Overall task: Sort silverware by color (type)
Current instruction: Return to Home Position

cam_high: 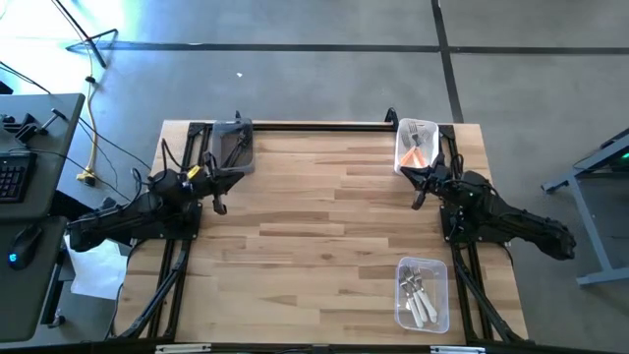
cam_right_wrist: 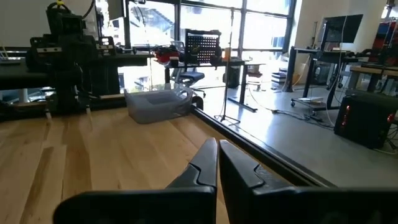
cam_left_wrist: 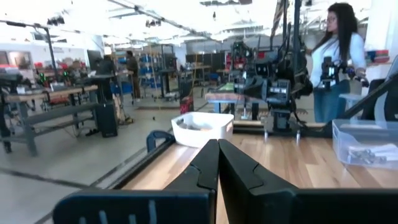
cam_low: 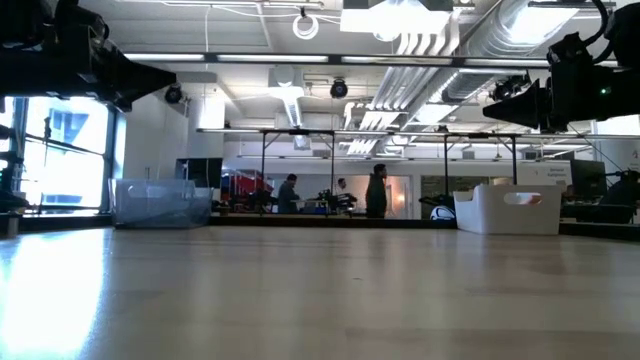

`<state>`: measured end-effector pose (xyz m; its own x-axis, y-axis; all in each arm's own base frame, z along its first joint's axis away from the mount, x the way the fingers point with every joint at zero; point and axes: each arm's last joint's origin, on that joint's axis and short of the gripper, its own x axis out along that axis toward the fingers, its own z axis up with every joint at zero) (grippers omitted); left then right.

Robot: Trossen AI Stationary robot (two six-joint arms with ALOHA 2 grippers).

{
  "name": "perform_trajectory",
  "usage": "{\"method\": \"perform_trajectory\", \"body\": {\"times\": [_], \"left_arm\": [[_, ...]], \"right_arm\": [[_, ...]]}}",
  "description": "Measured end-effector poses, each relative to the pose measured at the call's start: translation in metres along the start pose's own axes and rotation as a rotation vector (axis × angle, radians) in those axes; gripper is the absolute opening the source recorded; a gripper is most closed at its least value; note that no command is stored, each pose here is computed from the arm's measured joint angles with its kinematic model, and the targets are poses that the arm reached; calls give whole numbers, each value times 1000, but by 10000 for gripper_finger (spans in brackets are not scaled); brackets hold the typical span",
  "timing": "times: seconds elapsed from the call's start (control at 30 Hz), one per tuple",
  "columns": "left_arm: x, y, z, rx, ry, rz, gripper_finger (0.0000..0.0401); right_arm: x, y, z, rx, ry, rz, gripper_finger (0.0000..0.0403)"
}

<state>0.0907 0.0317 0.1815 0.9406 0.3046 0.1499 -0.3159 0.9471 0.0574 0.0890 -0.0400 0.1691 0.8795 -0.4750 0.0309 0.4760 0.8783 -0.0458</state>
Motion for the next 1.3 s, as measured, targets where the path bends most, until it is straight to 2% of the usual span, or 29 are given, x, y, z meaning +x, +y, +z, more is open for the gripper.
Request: {"method": "perform_trajectory", "body": {"times": [0.4,0.67,0.77,0.9,1.3], "left_arm": [[0,1,-2,-1,17,51,0],[0,1,-4,-71,40,52,0],[0,1,-8,-61,77,50,0],[-1,1,-14,-37,138,47,0],[0,1,-14,-69,146,42,0]], "right_arm": [[0,0,1,-3,-7,-2,0],[0,0,0,1,-7,-2,0],[0,0,0,27,-6,-1,0],[0,0,0,-12,-6,0,0],[0,0,0,-1,-7,2,0]]}}
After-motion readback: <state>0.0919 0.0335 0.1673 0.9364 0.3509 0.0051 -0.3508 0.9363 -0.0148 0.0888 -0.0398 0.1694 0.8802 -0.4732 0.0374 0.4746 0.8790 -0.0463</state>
